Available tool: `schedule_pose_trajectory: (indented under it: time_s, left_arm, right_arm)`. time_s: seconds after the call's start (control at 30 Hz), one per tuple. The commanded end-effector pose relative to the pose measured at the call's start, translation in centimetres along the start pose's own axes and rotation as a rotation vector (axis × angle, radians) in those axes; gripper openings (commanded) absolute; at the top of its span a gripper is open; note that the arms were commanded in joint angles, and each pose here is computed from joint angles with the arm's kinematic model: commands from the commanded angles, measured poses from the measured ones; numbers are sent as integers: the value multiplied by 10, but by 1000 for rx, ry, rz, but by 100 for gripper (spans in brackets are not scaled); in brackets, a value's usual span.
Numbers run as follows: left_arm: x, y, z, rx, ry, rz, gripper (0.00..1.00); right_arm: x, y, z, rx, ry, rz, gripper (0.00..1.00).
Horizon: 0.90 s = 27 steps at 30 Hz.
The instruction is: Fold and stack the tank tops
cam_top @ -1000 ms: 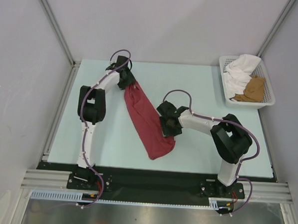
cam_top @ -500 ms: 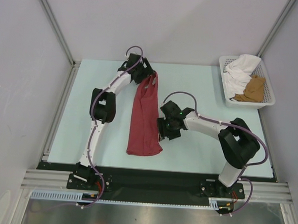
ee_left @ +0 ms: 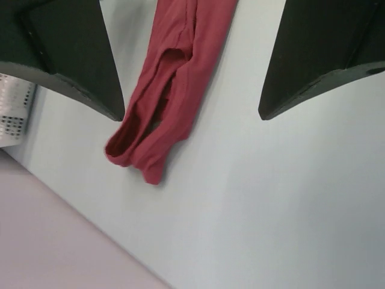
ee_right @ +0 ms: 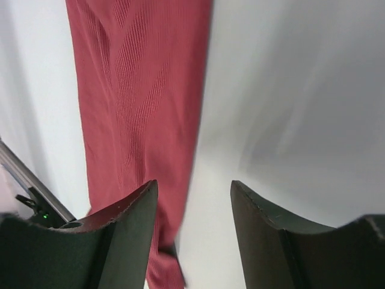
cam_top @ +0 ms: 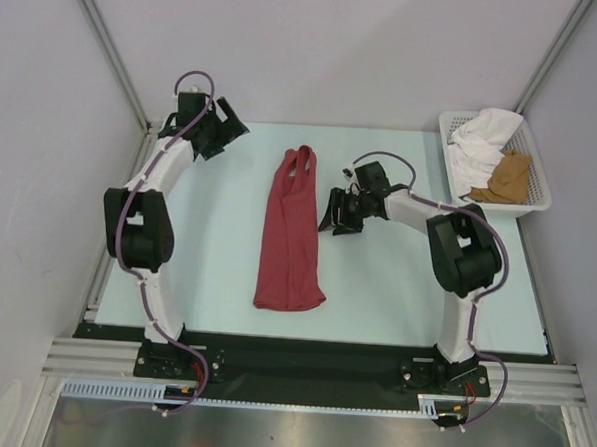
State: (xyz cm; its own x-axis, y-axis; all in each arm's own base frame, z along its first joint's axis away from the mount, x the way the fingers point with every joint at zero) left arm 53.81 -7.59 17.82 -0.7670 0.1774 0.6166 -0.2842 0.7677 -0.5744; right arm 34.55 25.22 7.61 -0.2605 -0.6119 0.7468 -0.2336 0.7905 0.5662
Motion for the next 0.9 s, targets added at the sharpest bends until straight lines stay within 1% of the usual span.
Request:
schedule_pose_trajectory:
  time_s: [0.0,0.03,0.07,0.1,0.13,0.2,0.23,0.3,0.33,0.37,0.47,0.57,0.67,0.7,0.77,0.87]
  left_arm:
    - [36,-32,14,-107,-12,141,100]
    - [52,-41,17,-109,-25,191,100]
    - [49,-24,45,-100,39,186,100]
    - [53,-27,52,-115,35,215,100]
    - [59,-18,68,-119,62,202,100]
    - [62,-12,84,-144,83,196,100]
    - [61,-4,99,-149,115,180,100]
    - [65,0,109,-161,125,181,99]
    - [65,6,120,-161,145,174,99]
    - [66,5,120,-162,134,177,98]
    - [61,10,132,-168,144,179,97]
    - [55,11,138,-181,163,163,95]
    - [47,12,147,-190,181,160,93]
    - [44,9,148,-186,181,169,91]
    - [33,8,155,-188,214,170,89]
    - [20,4,159,-201,231,156,87]
  right_arm:
    - [-21,21,-38,33,-46,-172,57]
    - [-26,20,-44,9,-53,-182,57]
    - [-37,17,-53,0,-63,-191,57]
    - [-41,15,-58,-9,-70,-203,56]
    - [-44,14,-63,-21,-81,-212,55]
    - [-54,9,-73,-53,-106,-210,54]
    - [-56,7,-78,-60,-121,-205,53]
    - [-64,1,-87,-85,-147,-174,53]
    - [-66,-2,-89,-94,-153,-163,53]
    - [-69,-9,-92,-111,-168,-119,53]
    - [-77,-16,-100,-130,-182,-76,49]
    - [-86,-18,-105,-132,-185,-56,40]
    - [-94,-22,-108,-131,-179,-36,27]
    - [-95,-25,-110,-136,-181,-26,14]
    - [-97,-33,-113,-154,-187,-4,0]
    - [-91,-46,-121,-200,-213,-5,0]
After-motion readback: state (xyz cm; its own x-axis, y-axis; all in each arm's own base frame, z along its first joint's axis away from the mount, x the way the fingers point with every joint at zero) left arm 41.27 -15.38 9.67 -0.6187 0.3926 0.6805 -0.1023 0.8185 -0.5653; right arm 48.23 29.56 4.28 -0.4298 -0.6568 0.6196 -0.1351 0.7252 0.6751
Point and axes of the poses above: each gripper's point midway between its finger pads, its own x axis back along the fingers, its own y axis along the line the jaws close on, z = x × y, the point moved 3 cm from there along x, back along the fingers, and after that the axes turned 2 degrees about x, right-handed, at the moved point
